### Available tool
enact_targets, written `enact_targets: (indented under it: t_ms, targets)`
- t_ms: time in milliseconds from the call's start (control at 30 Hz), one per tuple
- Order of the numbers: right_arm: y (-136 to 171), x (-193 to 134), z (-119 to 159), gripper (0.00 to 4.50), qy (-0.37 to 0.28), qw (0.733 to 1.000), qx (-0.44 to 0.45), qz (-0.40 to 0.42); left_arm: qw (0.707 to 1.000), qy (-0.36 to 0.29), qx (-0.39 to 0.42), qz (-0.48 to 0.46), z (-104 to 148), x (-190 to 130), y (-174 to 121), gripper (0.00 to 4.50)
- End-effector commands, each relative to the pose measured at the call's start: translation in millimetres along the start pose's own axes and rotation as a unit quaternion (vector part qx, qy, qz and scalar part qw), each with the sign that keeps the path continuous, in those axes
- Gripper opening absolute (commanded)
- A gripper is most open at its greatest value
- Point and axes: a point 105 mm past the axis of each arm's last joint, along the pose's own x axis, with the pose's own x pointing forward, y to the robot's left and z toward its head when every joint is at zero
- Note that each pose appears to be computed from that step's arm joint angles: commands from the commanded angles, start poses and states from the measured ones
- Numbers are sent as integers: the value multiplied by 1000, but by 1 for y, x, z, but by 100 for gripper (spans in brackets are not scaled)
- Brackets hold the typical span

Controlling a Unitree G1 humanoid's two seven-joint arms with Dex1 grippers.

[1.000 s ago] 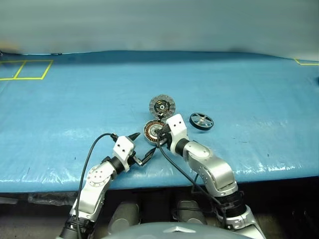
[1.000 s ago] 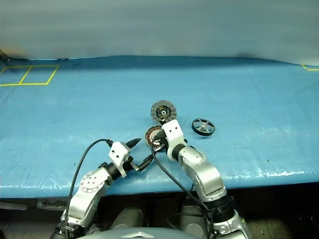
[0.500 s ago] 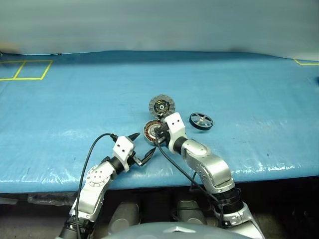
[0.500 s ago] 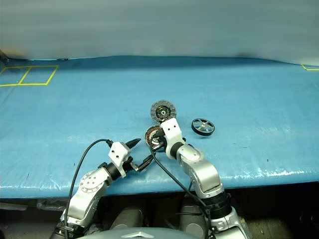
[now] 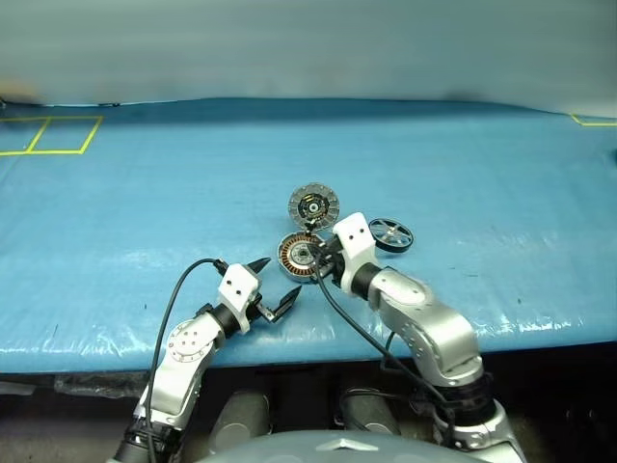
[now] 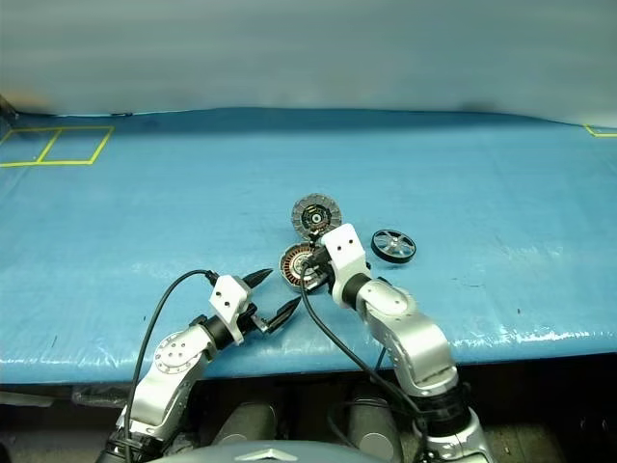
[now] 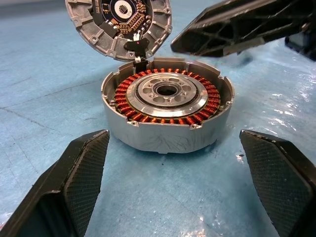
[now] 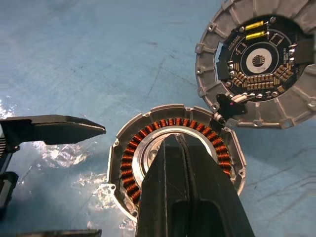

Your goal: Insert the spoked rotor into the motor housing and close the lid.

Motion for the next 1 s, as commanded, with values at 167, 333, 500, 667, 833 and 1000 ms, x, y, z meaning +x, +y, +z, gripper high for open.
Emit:
enact_targets:
  t_ms: [167, 333, 500, 667, 833, 1000]
  targets:
    - [-81, -42, 13, 58, 18, 982, -14, -187, 1000, -16, 7, -4, 9, 1, -1, 450]
    - [-113, -52, 10, 223, 28, 961, 20, -275, 1000, -16, 7, -6, 9, 2, -1, 450]
    - [-113, -42, 3, 318, 41, 958, 61, -278, 1000, -16, 7, -5, 9, 2, -1, 450]
    - [-116, -35, -7, 318, 56, 956, 77, -277, 1000, -15, 7, -3, 9, 2, 0, 450]
    - [-124, -33, -13, 318, 70, 953, 68, -287, 1000, -16, 6, -2, 10, 2, 0, 450]
    - [-124, -31, -23, 318, 90, 955, 72, -273, 1000, -17, 6, 0, 10, 2, 0, 450]
